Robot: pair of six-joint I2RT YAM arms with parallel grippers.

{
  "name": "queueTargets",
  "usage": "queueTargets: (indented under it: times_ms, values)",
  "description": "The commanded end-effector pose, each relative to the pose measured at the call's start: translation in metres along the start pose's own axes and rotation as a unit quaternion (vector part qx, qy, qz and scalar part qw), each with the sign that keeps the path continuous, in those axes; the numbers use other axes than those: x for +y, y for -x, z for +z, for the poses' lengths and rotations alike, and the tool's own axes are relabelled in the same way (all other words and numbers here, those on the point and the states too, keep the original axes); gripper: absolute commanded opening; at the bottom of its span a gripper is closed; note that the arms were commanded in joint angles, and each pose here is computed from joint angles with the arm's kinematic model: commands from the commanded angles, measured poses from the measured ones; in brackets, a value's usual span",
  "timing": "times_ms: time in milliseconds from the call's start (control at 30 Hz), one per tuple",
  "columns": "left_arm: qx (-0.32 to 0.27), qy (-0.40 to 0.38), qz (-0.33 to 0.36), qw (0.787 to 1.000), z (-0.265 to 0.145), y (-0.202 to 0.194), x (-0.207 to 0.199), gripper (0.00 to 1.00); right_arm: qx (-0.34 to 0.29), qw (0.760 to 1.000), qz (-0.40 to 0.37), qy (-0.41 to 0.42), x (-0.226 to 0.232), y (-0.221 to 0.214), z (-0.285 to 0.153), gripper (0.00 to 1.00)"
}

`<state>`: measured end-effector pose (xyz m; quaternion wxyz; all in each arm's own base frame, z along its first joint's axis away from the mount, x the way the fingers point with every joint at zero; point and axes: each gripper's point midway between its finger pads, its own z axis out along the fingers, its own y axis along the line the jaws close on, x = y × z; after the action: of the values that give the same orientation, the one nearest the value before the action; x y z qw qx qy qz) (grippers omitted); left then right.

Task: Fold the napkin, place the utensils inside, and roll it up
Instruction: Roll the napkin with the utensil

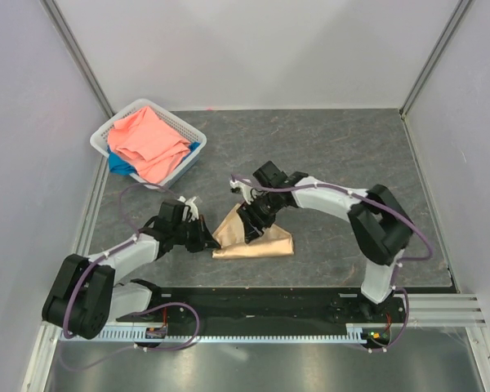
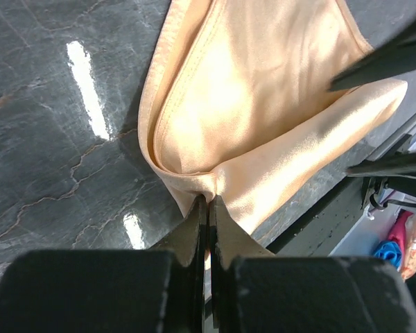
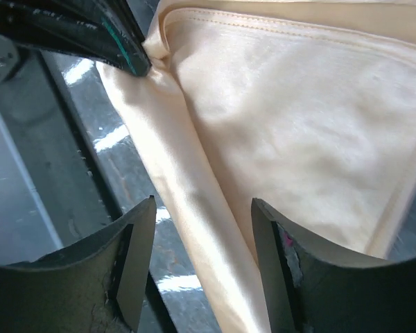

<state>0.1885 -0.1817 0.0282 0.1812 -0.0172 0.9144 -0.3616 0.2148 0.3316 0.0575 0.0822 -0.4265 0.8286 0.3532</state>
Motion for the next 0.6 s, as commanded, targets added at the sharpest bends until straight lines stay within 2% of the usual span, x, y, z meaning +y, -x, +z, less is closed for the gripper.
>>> queueTargets:
  times_ms: [0,67,100,233,367,567]
  values:
    - [0.011,0.039,-0.016,0.999,-0.001,0.008,0.005,0.02,-0.073,0.983,-0.104,-0.129,-0.003,0.019,-0.017,0.66]
    - [0.015,0.044,-0.021,0.999,0.001,0.012,0.006,0.02,-0.089,0.971,-0.155,-0.156,0.012,0.016,-0.012,0.67]
    - [0.019,0.047,-0.022,0.998,0.001,0.015,0.005,0.02,-0.105,0.959,-0.172,-0.198,0.007,0.022,-0.015,0.67]
    - [0.035,0.052,-0.032,0.998,0.005,0.015,0.009,0.02,-0.107,0.934,-0.229,-0.254,0.018,0.013,-0.004,0.67]
    - [0.049,0.047,-0.036,0.997,0.008,0.014,0.008,0.02,-0.097,0.919,-0.265,-0.276,0.024,0.010,0.007,0.68]
    - [0.056,0.047,-0.034,0.997,0.010,0.014,0.008,0.02,-0.065,0.907,-0.289,-0.299,0.010,0.003,0.020,0.68]
